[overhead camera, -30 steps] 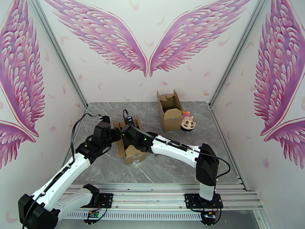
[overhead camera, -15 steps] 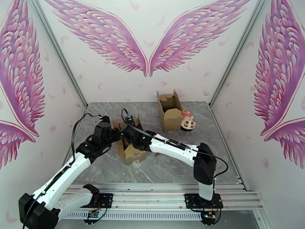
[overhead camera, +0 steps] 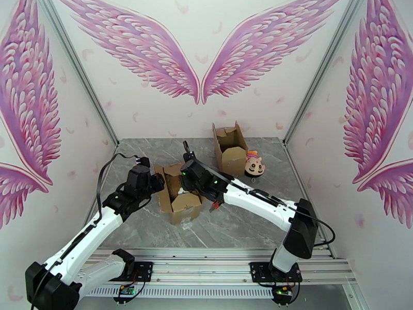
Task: Unpack the express box
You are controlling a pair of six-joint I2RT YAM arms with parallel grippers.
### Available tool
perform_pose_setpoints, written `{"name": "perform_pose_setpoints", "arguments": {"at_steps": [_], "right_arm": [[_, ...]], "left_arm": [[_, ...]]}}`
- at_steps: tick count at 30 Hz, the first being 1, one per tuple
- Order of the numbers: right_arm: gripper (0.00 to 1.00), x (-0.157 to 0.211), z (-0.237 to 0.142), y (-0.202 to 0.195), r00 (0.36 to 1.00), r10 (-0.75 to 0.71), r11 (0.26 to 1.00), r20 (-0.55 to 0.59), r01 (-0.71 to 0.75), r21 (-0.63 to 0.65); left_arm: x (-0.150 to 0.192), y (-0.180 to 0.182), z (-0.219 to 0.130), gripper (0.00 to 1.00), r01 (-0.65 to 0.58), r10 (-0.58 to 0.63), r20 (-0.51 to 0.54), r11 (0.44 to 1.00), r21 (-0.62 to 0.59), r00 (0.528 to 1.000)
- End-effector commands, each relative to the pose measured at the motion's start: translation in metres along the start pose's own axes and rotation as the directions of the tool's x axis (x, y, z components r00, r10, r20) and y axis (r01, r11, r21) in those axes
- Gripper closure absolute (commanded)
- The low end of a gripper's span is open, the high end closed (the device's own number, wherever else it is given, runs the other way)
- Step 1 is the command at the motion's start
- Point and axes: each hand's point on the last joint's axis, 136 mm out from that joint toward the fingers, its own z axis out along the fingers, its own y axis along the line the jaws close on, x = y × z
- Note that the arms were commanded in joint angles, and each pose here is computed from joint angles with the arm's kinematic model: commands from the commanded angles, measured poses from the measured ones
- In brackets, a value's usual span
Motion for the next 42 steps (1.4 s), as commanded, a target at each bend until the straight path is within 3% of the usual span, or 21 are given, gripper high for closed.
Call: {"name": "perform_pose_setpoints", "arguments": {"at_steps": [1,10,13,20,29,37,42], "right_arm": [[0.38,-0.013,-0.029,-0.008,1.0,-0.008,0.999,-0.006,0.007,-0.033],[0.44,-0.059,-0.087,0.06,0.984,0.016,0.976,0.179,0.024,-0.218],[0.46,-0.061,-0.087,0.081,0.98,0.048,0.959,0.195,0.01,-0.284],[0.51,-0.041,-0.044,0.103,0.989,0.072,0.953,0.129,-0.03,-0.302],[0.63,-0.019,0.011,0.081,0.975,0.19,0.962,0.116,-0.161,-0.221],[0.59,0.012,0.056,0.058,0.982,0.188,0.974,-0.009,-0.187,-0.129],[0.55,0.019,0.07,0.057,0.991,0.127,0.987,-0.043,-0.131,-0.093]], "left_arm": [[-0.003,0.02,-0.002,1.0,0.005,-0.003,0.033,0.998,-0.065,0.999],[-0.002,0.019,-0.002,1.0,0.038,-0.036,0.039,0.998,-0.049,0.999],[-0.001,0.019,0.0,1.0,0.042,-0.04,0.035,0.998,-0.047,0.999],[-0.003,0.016,0.0,1.0,0.04,-0.038,0.034,0.998,-0.041,0.999],[-0.001,0.016,0.002,1.0,0.038,-0.037,0.026,0.999,-0.038,0.999],[-0.003,0.012,0.003,1.0,0.024,-0.024,0.015,0.999,-0.04,1.0],[-0.002,0.012,0.006,1.0,0.024,-0.023,0.01,0.999,-0.04,1.0]]}}
